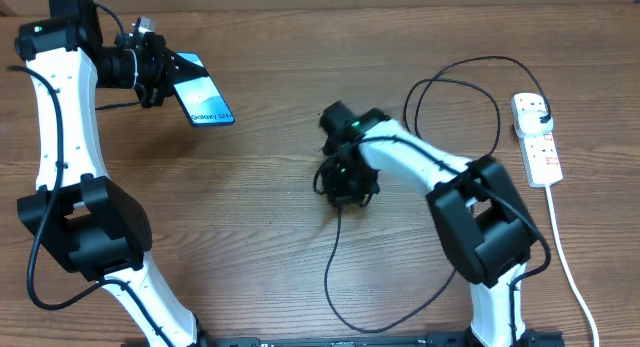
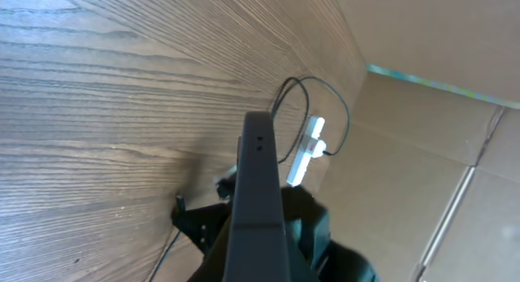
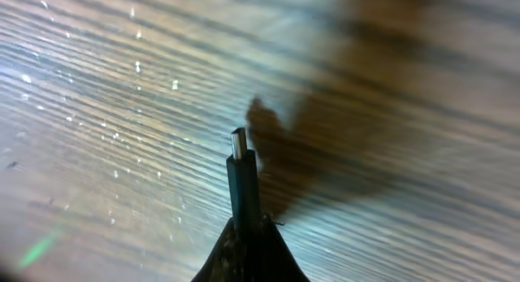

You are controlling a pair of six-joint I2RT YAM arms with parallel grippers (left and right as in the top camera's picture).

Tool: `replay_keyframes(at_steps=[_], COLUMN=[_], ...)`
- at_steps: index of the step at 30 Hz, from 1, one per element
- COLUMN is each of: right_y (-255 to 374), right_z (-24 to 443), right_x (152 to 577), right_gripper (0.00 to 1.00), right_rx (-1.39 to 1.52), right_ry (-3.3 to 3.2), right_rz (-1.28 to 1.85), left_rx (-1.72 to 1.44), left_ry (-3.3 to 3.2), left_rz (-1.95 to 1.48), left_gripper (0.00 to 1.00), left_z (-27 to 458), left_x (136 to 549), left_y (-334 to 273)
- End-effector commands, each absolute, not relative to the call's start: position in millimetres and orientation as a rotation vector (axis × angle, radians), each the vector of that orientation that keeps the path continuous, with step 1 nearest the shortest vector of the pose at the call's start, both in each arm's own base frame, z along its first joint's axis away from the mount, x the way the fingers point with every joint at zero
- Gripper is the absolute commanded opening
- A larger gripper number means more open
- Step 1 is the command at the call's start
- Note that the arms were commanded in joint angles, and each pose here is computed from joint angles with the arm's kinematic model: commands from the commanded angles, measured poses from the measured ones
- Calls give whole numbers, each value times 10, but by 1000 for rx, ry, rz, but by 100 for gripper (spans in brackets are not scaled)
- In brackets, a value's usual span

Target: Plug charger to phone and switch on socket

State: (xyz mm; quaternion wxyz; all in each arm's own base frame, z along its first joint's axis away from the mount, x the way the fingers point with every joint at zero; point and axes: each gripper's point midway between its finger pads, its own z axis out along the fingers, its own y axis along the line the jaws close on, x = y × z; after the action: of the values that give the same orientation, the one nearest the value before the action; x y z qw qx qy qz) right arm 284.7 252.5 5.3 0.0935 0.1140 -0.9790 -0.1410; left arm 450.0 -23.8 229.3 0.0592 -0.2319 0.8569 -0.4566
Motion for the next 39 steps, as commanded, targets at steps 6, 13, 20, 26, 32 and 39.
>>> replay_keyframes(at_steps=[6, 13, 20, 26, 32, 39], right_y=[2658, 2677, 2775, 2796, 2822, 2767], right_z=[1115, 1754, 2279, 2462, 2547, 1968], right_x=[3109, 3050, 3002, 3047, 3129, 3375], right_gripper=[4, 4, 4, 5, 6, 7], right_rx=[533, 658, 735, 725, 761, 592], right_ry=[-2753, -2501, -2200, -2094, -2097, -2524], right_rz=[-1229, -1738, -2155, -2258, -2269, -1857], left_rx=[-459, -286, -210, -170, -149, -132], left_ry=[2407, 2321, 2258, 2189, 2083, 2064], left_rz=[-1658, -1756, -1805, -1816, -1795, -1804], left_gripper=[4, 5, 5, 4, 4, 4], left_z=[2787, 2980, 3170, 3385, 3676, 3742], left_x=[4549, 4604, 4787, 4977, 5195, 5208], left_y=[-546, -798, -1063, -1214, -1304, -1360])
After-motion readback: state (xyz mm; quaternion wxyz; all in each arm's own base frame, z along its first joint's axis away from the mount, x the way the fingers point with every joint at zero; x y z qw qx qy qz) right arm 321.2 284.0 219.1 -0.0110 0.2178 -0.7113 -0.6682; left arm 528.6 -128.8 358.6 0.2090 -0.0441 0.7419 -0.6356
